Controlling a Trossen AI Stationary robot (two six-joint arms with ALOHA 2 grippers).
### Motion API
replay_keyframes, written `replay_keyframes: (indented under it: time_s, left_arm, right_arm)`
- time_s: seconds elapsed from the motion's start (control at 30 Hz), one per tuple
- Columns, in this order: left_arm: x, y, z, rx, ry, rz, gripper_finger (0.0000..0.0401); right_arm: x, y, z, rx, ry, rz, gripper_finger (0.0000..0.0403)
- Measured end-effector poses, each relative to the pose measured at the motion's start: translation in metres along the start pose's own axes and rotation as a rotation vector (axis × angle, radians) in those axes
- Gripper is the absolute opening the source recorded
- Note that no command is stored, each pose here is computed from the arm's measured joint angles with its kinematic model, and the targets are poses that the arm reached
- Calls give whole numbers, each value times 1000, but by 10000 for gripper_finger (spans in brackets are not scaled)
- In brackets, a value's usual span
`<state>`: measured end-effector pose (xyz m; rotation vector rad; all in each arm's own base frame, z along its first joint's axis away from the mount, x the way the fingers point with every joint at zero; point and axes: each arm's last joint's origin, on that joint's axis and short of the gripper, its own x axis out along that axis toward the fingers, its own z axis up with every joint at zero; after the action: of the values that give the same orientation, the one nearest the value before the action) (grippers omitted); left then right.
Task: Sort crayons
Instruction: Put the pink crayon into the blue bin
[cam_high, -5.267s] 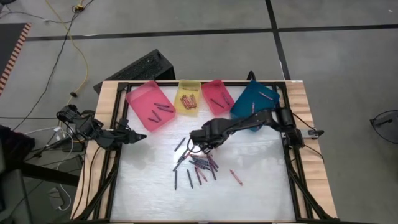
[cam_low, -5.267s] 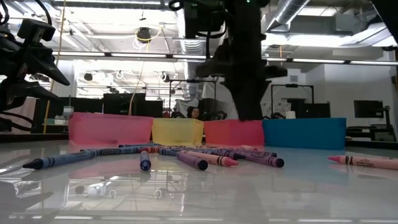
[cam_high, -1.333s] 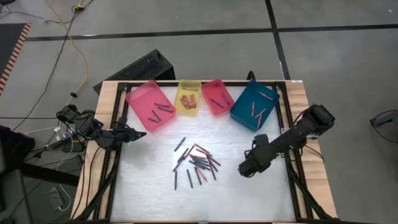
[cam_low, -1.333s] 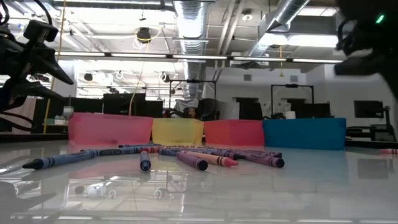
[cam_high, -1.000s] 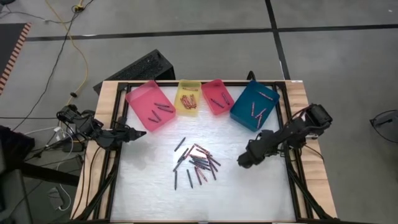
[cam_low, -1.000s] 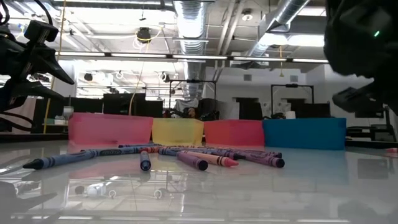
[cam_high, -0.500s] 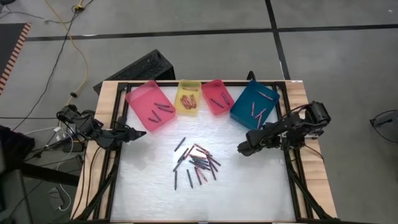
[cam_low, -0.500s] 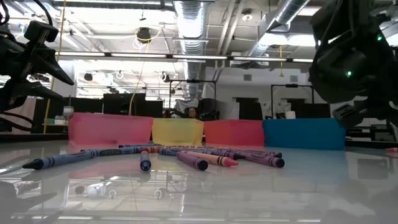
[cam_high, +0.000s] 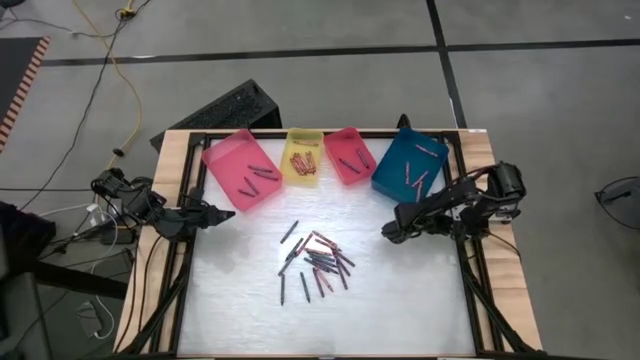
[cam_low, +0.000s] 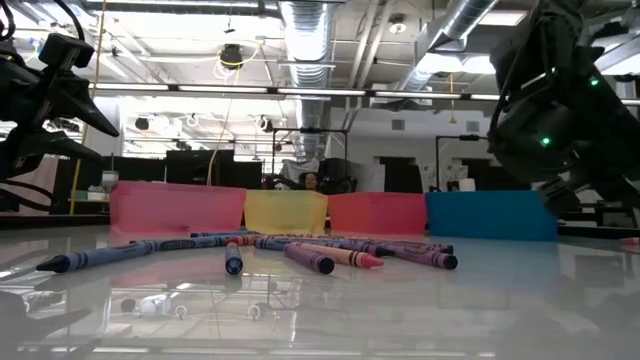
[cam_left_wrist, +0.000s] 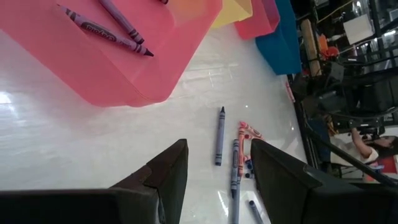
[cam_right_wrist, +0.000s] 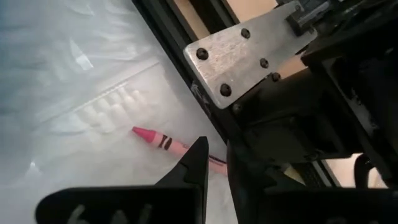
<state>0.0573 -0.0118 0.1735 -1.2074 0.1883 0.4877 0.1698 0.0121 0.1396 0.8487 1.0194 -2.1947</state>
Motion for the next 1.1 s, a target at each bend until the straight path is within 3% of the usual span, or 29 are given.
replay_keyframes:
  time_s: [0.33, 0.4, 0.53, 0.67, 0.73, 0.83, 1.1]
  left_arm:
    - [0, 0, 0, 0, 4, 0, 165]
    - [0, 0, 0, 0, 8, 0, 165]
    - [0, 0, 0, 8, 8, 0, 165]
    - [0, 0, 0, 9, -1, 0, 165]
    - [0, 0, 0, 13, -7, 0, 165]
    - [0, 0, 0, 20, -16, 0, 165]
    - [0, 0, 0, 17, 8, 0, 165]
  right_arm:
    - [-9, 7, -13, -21, 76, 136, 65]
    - [-18, 6, -16, -145, 78, 188, 65]
    - [-46, 1, -16, -512, 60, 270, 65]
    - [-68, -9, -3, -715, 8, 191, 63]
    - [-71, -12, 4, -723, -32, 146, 58]
    - [-66, -8, 8, -754, -47, 173, 47]
    - [-35, 7, 5, -864, -21, -76, 3]
